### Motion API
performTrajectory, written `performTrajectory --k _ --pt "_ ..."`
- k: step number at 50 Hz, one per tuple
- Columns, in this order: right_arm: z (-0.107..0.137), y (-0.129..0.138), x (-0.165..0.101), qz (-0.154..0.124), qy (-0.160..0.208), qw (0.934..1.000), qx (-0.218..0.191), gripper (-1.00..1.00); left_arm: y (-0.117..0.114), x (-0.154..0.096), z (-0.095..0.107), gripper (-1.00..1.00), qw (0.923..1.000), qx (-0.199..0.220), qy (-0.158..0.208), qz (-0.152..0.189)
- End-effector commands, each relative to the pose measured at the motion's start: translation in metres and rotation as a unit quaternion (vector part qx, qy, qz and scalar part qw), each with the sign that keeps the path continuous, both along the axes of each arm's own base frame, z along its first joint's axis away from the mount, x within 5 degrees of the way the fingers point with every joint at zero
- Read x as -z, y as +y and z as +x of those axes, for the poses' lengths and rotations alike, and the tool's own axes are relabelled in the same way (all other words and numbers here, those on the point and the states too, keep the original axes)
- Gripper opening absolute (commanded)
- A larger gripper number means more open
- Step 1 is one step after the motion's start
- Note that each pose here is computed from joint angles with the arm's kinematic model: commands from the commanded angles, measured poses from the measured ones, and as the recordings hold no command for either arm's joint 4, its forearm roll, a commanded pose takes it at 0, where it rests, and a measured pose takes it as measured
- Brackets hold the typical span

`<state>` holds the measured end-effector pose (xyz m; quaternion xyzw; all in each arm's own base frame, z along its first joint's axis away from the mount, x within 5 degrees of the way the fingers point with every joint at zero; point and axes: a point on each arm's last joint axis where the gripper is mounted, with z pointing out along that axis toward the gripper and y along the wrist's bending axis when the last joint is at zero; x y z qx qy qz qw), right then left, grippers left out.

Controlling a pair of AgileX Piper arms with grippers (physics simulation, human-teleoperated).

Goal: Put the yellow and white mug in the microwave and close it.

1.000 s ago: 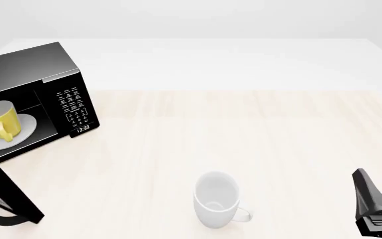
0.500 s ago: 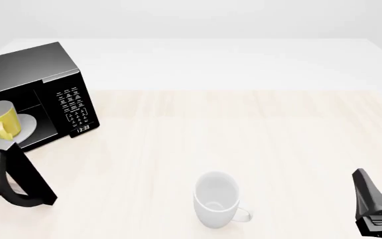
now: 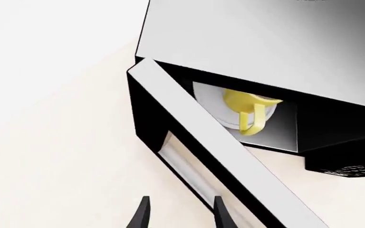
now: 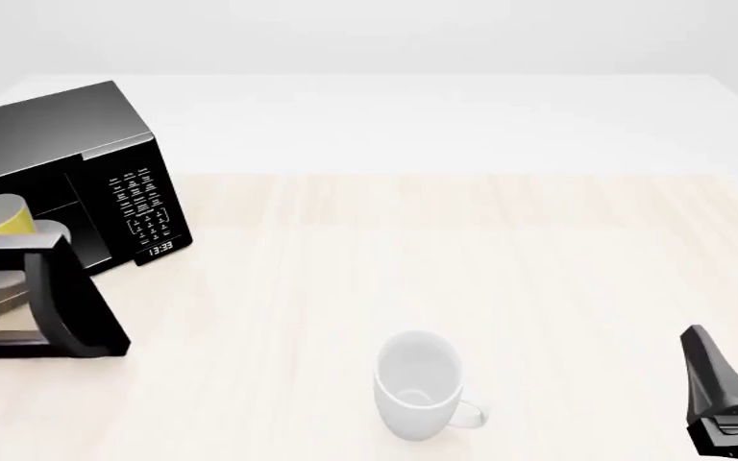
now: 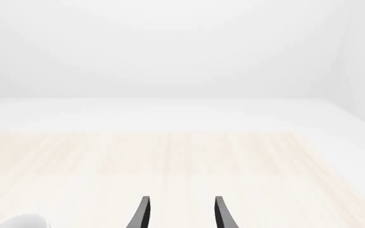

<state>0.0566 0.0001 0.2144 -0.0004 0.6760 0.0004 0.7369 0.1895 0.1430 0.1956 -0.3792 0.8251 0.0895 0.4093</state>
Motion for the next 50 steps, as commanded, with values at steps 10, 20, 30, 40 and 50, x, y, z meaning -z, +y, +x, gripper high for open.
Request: performTrajectory --k 10,20,30,40,50 --pt "0.000 0.000 0.000 0.000 0.000 1.0000 0.000 1.00 0.006 -0.001 0.013 1.00 0.9995 0.014 -0.015 0.023" --pt "0.000 0.000 0.000 0.000 0.000 1.0000 0.000 1.00 0.008 -0.002 0.021 1.00 0.9989 0.023 -0.022 0.034" --pt "0.000 0.000 0.000 0.000 0.000 1.0000 0.000 1.00 0.011 -0.003 0.026 1.00 0.9982 0.031 -0.025 0.045" --pt "0.000 0.000 0.000 0.000 0.000 1.0000 0.000 1.00 0.012 -0.004 0.035 1.00 0.9974 0.040 -0.029 0.052" --pt "0.000 0.000 0.000 0.000 0.000 1.0000 0.000 1.00 0.015 -0.004 0.042 1.00 0.9967 0.046 -0.030 0.060"
